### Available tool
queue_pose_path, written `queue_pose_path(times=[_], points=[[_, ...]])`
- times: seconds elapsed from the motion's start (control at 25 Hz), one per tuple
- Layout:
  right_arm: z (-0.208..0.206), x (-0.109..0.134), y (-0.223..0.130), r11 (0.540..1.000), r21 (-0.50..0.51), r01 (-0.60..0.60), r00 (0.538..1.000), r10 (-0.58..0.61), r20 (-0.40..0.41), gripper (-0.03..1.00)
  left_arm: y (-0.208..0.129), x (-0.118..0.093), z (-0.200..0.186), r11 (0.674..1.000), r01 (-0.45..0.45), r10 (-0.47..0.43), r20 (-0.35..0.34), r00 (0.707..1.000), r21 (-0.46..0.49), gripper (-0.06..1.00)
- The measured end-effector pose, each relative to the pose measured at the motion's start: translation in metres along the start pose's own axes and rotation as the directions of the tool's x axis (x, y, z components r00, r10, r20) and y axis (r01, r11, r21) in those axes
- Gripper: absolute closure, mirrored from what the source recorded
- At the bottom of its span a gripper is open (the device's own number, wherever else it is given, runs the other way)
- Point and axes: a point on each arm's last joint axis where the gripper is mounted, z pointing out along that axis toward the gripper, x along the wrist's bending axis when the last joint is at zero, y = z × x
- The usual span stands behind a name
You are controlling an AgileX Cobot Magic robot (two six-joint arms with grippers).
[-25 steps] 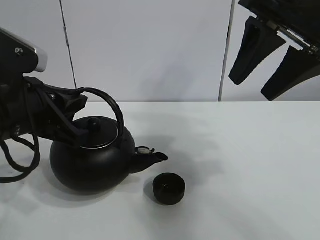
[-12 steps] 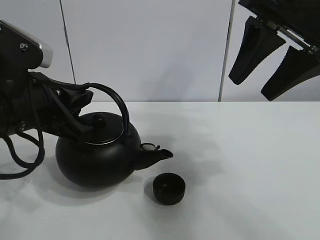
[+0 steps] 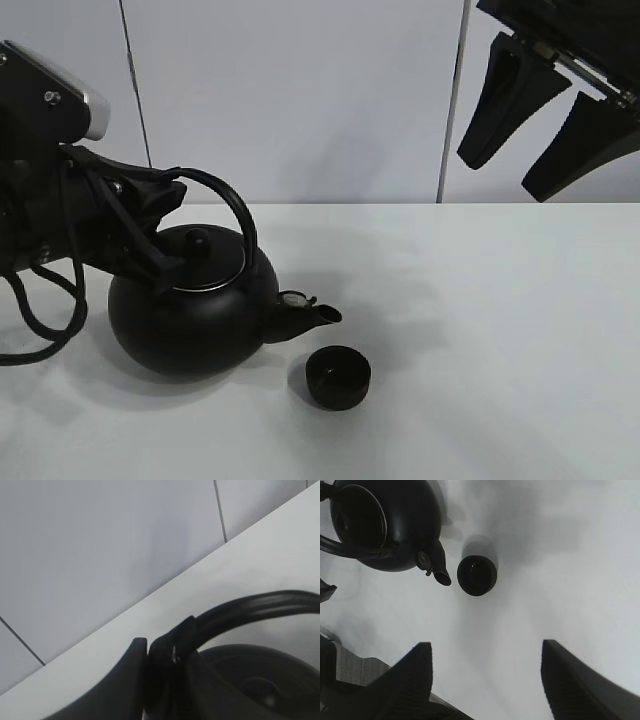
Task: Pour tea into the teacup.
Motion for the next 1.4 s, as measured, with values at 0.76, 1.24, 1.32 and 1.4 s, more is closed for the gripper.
queue_pose_path(times=[0.76, 1.24, 1.32, 1.4], points=[[0.0000, -0.0001, 0.0002, 1.000, -0.003, 0.000, 1.000, 0.000, 0.001, 0.54, 0.0000, -0.0001, 0.0000, 0.987, -0.160, 0.160, 0.001, 0.987, -0.001, 0.83], [0.0000, 0.0001, 0.0003, 1.000, -0.003, -0.001, 1.000, 0.001, -0.001, 0.54, 0.0061, 0.0020, 0.0094, 0.975, -0.221, 0.221, 0.006, 0.975, 0.005, 0.83], [0.0000, 0.0001, 0.0003, 1.000, -0.003, -0.001, 1.000, 0.001, -0.001, 0.54, 0.0059, 0.0019, 0.0094, 0.975, -0.221, 0.221, 0.007, 0.975, 0.007, 0.83], [0.0000, 0.0001, 0.0003, 1.000, -0.003, -0.001, 1.000, 0.001, -0.001, 0.54, 0.0057, 0.0016, 0.0094, 0.973, -0.231, 0.231, 0.012, 0.973, 0.008, 0.83]])
